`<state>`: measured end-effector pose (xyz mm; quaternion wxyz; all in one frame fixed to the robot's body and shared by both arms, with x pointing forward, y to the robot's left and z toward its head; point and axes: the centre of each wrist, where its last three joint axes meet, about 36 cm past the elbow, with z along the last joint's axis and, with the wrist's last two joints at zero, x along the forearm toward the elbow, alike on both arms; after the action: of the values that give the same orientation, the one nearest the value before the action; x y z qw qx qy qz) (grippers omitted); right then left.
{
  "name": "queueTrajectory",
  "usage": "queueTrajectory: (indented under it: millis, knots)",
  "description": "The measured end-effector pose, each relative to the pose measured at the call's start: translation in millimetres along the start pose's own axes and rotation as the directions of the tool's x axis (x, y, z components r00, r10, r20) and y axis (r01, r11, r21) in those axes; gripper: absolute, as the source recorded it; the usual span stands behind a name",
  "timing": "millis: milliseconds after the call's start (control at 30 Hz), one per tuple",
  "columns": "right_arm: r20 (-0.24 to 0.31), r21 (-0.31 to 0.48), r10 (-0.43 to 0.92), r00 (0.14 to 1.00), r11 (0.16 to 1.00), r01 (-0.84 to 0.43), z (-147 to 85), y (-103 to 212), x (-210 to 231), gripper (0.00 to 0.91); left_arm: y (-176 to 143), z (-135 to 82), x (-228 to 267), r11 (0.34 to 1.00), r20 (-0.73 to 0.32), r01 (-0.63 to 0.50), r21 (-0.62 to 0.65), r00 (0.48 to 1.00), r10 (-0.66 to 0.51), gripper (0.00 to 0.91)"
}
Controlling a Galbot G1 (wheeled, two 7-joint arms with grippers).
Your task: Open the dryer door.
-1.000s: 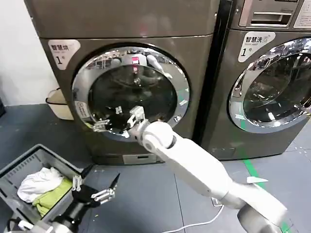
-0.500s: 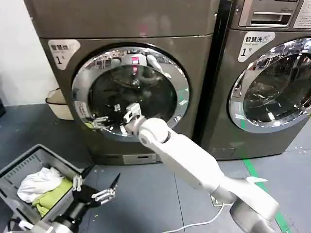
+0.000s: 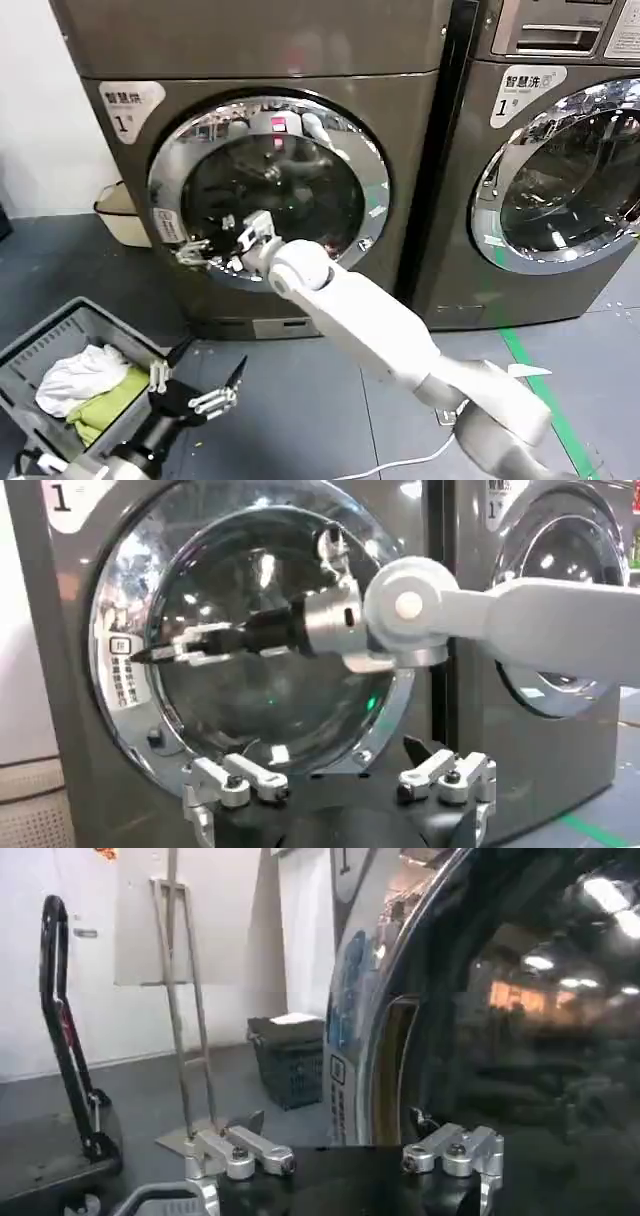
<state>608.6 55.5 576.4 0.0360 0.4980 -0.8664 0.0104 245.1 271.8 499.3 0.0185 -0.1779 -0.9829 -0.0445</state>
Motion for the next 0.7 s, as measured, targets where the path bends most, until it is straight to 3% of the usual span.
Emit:
queueTrajectory:
  millis: [400, 700]
  knots:
    - [0.003, 0.014, -0.014, 1.0, 1.0, 0.014, -2, 4, -22, 0.907, 0, -1, 0, 1.0, 0.005, -0.002, 0.003, 1.0, 0.002, 0.907]
    - [-0.019, 0.029, 0.007, 1.0, 1.0, -0.006, 5, -13, -25, 0.907, -2, -4, 1, 1.0, 0.011, -0.004, 0.007, 1.0, 0.004, 0.907]
